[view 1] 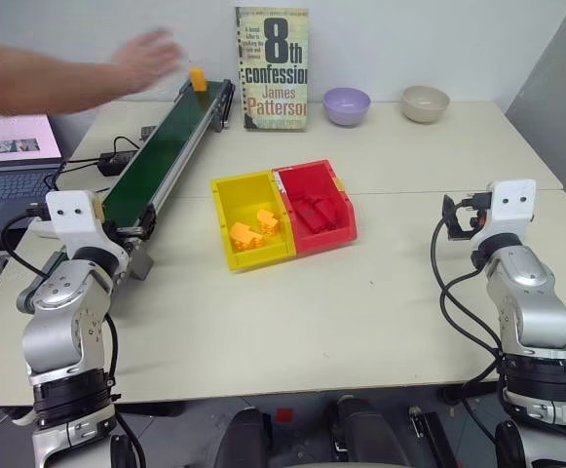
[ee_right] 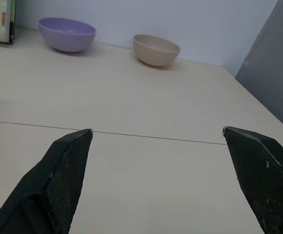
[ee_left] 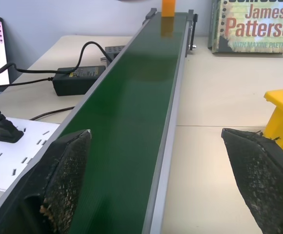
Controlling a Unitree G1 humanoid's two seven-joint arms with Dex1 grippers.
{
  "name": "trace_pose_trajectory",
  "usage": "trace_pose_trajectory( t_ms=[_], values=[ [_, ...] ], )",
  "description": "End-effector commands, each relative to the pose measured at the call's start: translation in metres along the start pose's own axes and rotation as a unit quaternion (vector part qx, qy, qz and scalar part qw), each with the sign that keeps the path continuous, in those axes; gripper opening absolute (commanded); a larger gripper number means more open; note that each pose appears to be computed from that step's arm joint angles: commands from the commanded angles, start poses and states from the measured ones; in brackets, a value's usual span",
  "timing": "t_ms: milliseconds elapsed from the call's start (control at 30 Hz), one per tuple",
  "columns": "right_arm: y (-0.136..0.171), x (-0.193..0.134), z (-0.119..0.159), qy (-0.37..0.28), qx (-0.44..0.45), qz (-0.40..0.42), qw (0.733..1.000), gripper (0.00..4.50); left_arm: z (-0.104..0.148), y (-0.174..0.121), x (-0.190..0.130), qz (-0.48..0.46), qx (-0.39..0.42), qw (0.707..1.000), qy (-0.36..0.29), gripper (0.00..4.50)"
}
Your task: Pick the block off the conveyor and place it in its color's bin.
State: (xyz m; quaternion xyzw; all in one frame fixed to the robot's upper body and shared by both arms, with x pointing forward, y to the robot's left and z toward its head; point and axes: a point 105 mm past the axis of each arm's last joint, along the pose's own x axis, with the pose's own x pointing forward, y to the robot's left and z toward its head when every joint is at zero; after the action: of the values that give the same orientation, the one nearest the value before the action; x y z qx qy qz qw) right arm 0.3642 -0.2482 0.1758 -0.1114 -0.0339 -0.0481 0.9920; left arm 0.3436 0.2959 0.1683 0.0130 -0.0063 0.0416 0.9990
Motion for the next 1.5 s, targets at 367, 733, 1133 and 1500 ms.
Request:
trace_pose_trajectory(
  t_ms=[367,733,1133,1500],
  values=[
    [-0.005,0.0,0.02,-0.031,-0.009,-0.007,0.999,4.5,0.018,0.005,-0.005,0.005,0.011,0.999,-0.035,4.47],
    [0.0,0.003,0.025,-0.042,-0.019,0.003,0.999,4.5,0.02,0.01,-0.006,0.009,0.007,0.999,-0.038,4.47],
    [0.068,-0.012,0.061,-0.094,-0.009,0.248,0.964,4.5,0.034,0.039,0.006,-0.042,0.013,0.999,-0.028,4.47],
    [0.135,-0.076,0.108,-0.107,0.028,0.571,0.813,4.5,0.037,0.055,0.026,-0.062,0.008,0.998,-0.032,4.47]
  ],
)
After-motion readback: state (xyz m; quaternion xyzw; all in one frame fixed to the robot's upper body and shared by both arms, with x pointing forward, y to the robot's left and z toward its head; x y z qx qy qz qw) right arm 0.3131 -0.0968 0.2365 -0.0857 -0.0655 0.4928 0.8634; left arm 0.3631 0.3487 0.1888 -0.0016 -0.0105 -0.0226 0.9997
